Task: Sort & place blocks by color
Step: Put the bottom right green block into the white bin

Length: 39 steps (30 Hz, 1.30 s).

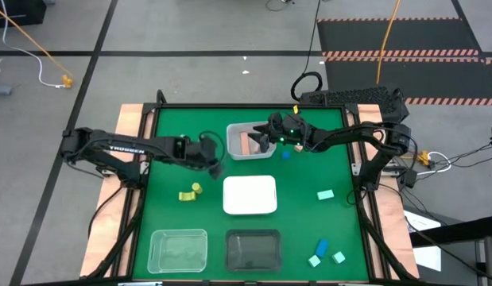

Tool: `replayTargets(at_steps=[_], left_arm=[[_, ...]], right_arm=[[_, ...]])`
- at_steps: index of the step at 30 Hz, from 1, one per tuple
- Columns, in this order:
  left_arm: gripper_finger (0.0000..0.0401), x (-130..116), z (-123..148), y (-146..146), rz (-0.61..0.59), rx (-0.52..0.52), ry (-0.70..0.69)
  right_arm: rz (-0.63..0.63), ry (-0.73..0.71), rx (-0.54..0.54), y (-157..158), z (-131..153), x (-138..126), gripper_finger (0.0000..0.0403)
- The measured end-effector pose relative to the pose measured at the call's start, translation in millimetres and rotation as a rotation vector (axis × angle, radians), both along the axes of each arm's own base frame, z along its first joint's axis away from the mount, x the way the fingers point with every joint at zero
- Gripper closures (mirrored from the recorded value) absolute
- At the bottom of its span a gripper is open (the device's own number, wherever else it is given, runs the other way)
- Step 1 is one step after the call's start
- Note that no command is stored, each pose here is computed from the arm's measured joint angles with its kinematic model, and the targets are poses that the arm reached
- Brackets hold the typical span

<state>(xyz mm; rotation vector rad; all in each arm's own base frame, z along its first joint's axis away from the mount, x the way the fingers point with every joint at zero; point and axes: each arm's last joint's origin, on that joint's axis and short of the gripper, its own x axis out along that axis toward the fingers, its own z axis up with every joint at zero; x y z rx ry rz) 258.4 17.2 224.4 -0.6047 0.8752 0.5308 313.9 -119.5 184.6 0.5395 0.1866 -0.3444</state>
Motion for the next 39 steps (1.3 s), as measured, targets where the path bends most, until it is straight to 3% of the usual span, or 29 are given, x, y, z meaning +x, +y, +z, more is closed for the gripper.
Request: replayTargets(at_steps=[6,12,16,19,29,39], left_arm=[[0.0226,-13.1,-6.8,-50.6,-0.367,-0.003,0.153],[0.0226,-22.7,-6.8,-91.6,-0.525,0.075,0.156],[0.0226,-32.3,-8.4,-102.1,-0.503,0.212,0.200],[0.0226,-38.2,-9.8,-102.5,-0.453,0.258,0.242],[0.0226,-53.0,-27.5,-97.0,-0.429,0.267,0.363],[0.0226,-52.4,-45.9,-87.6,-0.364,0.280,0.320]], right_arm=[[0.027,-0.030,-0.004,1.8,9.9,-2.4,0.0154],[0.030,-0.026,-0.007,2.2,11.2,-3.3,0.0154],[0.029,-0.009,-0.002,2.3,9.6,-3.7,0.0154],[0.030,-0.009,-0.003,2.3,9.6,-3.7,0.0154],[0.028,-0.009,-0.003,2.3,9.6,-3.7,0.0154],[0.026,-0.010,0.004,2.3,9.4,-3.7,0.0154]])
